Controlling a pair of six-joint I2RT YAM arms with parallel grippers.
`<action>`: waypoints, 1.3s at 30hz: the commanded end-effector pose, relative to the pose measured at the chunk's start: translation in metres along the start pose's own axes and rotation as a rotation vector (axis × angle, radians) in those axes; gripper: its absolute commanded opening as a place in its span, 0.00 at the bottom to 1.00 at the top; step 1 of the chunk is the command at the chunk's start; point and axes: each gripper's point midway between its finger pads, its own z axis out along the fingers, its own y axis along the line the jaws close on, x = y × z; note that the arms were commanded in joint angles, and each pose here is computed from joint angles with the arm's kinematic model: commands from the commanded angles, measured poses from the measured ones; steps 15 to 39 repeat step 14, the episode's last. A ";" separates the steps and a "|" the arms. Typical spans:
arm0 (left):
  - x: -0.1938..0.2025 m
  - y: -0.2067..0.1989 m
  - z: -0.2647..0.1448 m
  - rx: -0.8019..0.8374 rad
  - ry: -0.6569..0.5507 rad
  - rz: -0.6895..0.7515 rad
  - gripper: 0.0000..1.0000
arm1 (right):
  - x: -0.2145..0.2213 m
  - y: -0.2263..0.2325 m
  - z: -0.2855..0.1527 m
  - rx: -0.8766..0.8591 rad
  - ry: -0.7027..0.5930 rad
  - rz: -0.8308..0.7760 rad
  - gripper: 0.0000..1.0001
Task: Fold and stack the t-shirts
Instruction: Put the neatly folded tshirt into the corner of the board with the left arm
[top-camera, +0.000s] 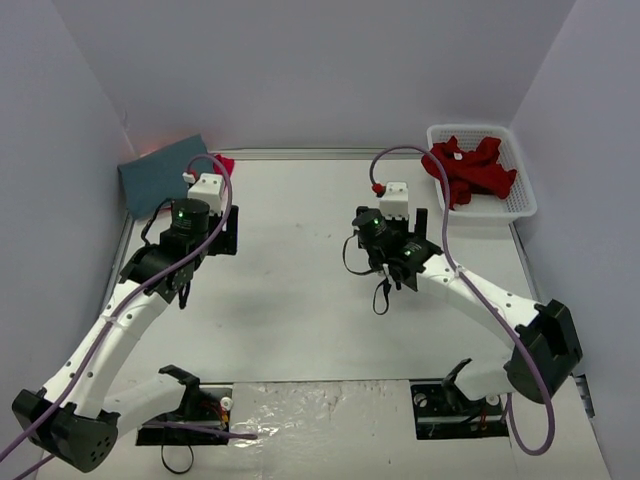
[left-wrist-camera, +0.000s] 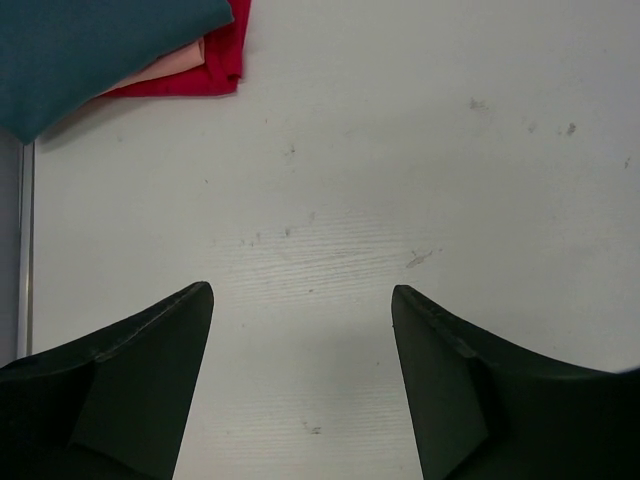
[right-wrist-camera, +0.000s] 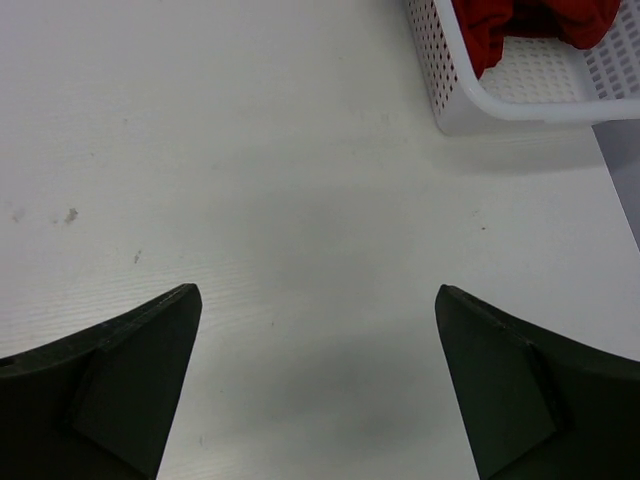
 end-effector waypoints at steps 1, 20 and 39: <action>-0.001 0.007 -0.004 -0.018 -0.008 0.019 0.71 | -0.014 -0.018 -0.008 0.023 -0.068 0.094 1.00; 0.005 -0.009 0.010 0.085 0.032 -0.031 0.71 | -0.012 -0.036 -0.017 -0.003 -0.128 0.207 1.00; 0.005 -0.009 0.010 0.085 0.032 -0.031 0.71 | -0.012 -0.036 -0.017 -0.003 -0.128 0.207 1.00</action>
